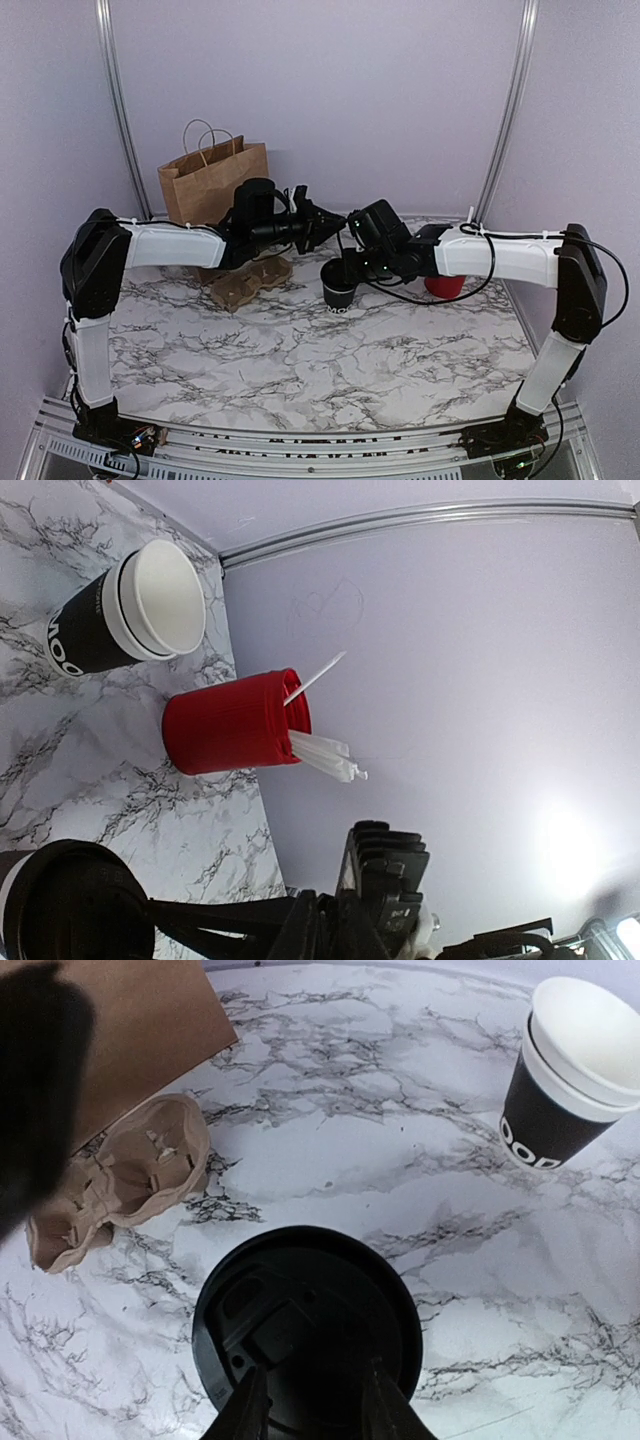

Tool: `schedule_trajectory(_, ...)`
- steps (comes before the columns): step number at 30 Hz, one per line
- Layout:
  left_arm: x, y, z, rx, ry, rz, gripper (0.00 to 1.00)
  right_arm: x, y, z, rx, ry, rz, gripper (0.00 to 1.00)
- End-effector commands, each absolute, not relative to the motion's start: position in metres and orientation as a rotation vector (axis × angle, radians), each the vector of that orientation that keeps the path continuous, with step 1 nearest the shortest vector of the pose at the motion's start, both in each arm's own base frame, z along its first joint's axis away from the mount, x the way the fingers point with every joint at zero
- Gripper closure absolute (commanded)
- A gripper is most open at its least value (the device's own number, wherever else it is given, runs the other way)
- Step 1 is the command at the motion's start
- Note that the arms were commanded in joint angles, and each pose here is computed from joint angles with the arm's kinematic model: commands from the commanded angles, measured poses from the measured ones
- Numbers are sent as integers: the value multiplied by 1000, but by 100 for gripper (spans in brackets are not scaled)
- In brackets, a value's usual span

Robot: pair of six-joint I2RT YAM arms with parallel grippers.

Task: Pack the takeout coffee

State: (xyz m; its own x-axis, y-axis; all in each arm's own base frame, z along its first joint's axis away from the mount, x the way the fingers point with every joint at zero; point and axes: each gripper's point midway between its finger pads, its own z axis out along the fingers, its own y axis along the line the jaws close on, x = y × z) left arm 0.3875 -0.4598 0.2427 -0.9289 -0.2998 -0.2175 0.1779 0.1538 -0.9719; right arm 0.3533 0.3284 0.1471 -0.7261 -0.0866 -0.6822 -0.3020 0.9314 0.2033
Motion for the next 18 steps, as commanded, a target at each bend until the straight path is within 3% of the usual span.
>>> schedule_trajectory(1, 390, -460, 259, -135, 2056, -1867, 90, 338, 319, 125, -303, 2462, 362, 68)
schedule_trajectory(10, 394, -467, 118, -394, 2356, -1782, 92, 337, 320, 120, -307, 2473, 362, 68)
schedule_trajectory(14, 396, -461, 129, -387, 2334, -1767, 92, 336, 319, 121, -306, 2472, 363, 68)
schedule_trajectory(18, 404, -458, 186, -311, 2228, -1792, 91, 337, 320, 122, -310, 2470, 360, 68)
